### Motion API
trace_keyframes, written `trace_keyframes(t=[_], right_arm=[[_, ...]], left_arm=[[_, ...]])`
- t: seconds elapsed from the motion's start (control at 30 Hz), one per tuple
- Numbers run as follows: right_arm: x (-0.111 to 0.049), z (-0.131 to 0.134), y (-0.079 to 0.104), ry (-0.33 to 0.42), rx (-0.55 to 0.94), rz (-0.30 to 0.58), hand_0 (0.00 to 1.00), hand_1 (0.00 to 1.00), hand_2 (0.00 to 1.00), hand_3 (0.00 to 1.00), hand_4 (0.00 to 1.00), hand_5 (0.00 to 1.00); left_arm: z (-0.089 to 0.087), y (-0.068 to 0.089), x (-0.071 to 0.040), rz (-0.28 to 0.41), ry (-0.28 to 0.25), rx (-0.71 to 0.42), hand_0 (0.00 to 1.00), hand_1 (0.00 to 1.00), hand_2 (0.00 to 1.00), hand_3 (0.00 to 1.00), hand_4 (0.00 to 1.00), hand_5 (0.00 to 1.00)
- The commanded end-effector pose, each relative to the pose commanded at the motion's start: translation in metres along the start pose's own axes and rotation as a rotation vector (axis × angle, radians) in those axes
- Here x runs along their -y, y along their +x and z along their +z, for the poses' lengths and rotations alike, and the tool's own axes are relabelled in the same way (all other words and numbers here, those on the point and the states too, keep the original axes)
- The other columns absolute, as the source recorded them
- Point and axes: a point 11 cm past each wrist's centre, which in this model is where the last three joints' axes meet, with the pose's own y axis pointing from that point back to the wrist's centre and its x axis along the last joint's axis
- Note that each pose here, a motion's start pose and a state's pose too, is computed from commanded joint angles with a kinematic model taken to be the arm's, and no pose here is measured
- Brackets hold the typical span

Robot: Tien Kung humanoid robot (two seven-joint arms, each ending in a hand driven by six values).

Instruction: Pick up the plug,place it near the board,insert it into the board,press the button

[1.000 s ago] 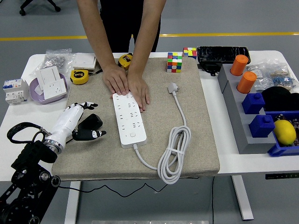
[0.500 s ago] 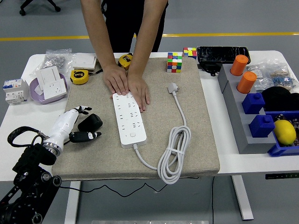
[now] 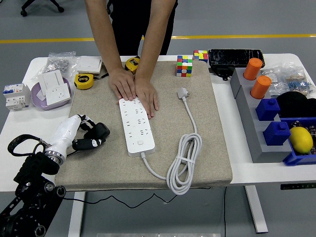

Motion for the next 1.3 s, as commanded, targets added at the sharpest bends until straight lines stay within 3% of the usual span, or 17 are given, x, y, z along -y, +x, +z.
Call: trace_keyframes(t=[0.03, 0.3, 0.63, 0.8, 1.3], right_arm=[[0.0, 0.0, 0.0, 0.0, 0.0, 0.0, 0.82, 0.718, 0.716, 0.695, 0.998, 0.633], [0.0, -0.001, 0.001, 0.002, 0.003, 0.001, 0.818, 0.718, 0.715, 0.695, 0.998, 0.633], [0.0, -0.004, 0.003, 0.005, 0.003, 0.006, 0.819, 0.717, 0.715, 0.693, 0.998, 0.633], [0.0, -0.003, 0.003, 0.003, 0.0, 0.006, 0.819, 0.717, 0.715, 0.693, 0.998, 0.633], [0.0, -0.003, 0.005, 0.002, -0.003, 0.008, 0.817, 0.717, 0.715, 0.692, 0.998, 0.634]], left_arm=[[0.001, 0.001, 0.0, 0.002, -0.003, 0.002, 0.567, 0.446, 0.405, 0.507, 0.588, 0.002], [0.017, 0.008, 0.004, 0.017, -0.068, 0.043, 0.56, 0.444, 0.404, 0.51, 0.569, 0.002], [0.05, 0.021, 0.019, -0.014, -0.23, 0.21, 0.56, 0.45, 0.404, 0.496, 0.535, 0.002], [0.065, 0.017, 0.023, -0.042, -0.287, 0.259, 0.56, 0.45, 0.404, 0.496, 0.535, 0.002], [0.068, 0.013, 0.031, -0.061, -0.3, 0.288, 0.569, 0.471, 0.401, 0.482, 0.52, 0.002]])
